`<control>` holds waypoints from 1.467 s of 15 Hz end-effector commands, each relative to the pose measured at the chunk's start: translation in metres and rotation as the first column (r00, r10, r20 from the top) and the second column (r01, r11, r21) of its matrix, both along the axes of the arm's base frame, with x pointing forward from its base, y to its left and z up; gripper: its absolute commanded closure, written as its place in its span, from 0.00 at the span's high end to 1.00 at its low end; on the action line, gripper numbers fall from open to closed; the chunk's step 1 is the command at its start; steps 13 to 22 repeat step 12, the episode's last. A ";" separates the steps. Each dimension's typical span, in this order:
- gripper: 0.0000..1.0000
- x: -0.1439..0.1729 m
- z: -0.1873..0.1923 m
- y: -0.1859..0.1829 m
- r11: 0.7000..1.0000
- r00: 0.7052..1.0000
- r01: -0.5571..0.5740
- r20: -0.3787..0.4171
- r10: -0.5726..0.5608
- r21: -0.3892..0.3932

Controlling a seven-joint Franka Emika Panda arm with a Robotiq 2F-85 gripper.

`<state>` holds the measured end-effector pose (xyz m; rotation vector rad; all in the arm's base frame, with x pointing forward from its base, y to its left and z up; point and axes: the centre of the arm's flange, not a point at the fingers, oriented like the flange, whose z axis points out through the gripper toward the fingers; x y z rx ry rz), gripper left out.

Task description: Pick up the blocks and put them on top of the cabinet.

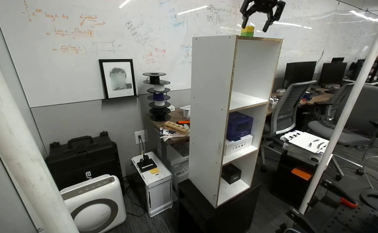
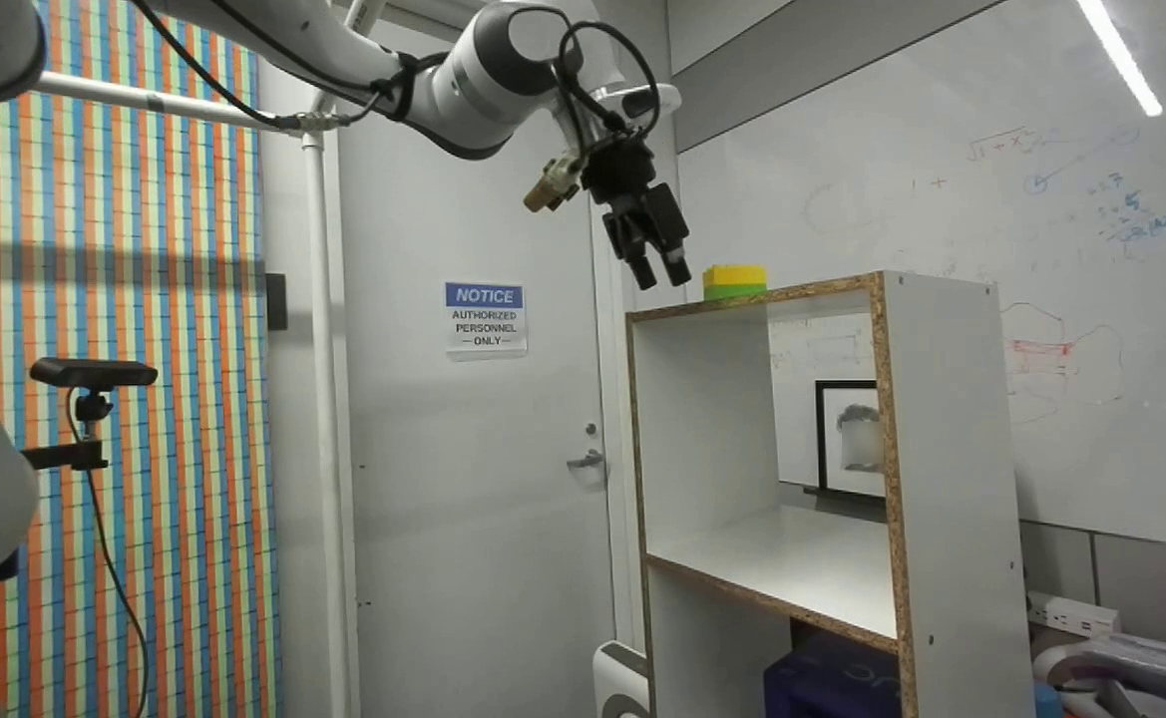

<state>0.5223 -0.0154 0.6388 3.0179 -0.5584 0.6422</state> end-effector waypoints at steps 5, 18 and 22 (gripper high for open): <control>1.00 -0.139 -0.076 -0.019 0.990 0.927 -0.127 -0.362 0.099 -0.056; 1.00 -0.144 -0.129 -0.039 0.994 0.869 -0.099 -0.490 0.061 -0.053; 1.00 -0.144 -0.129 -0.039 0.994 0.869 -0.099 -0.490 0.061 -0.053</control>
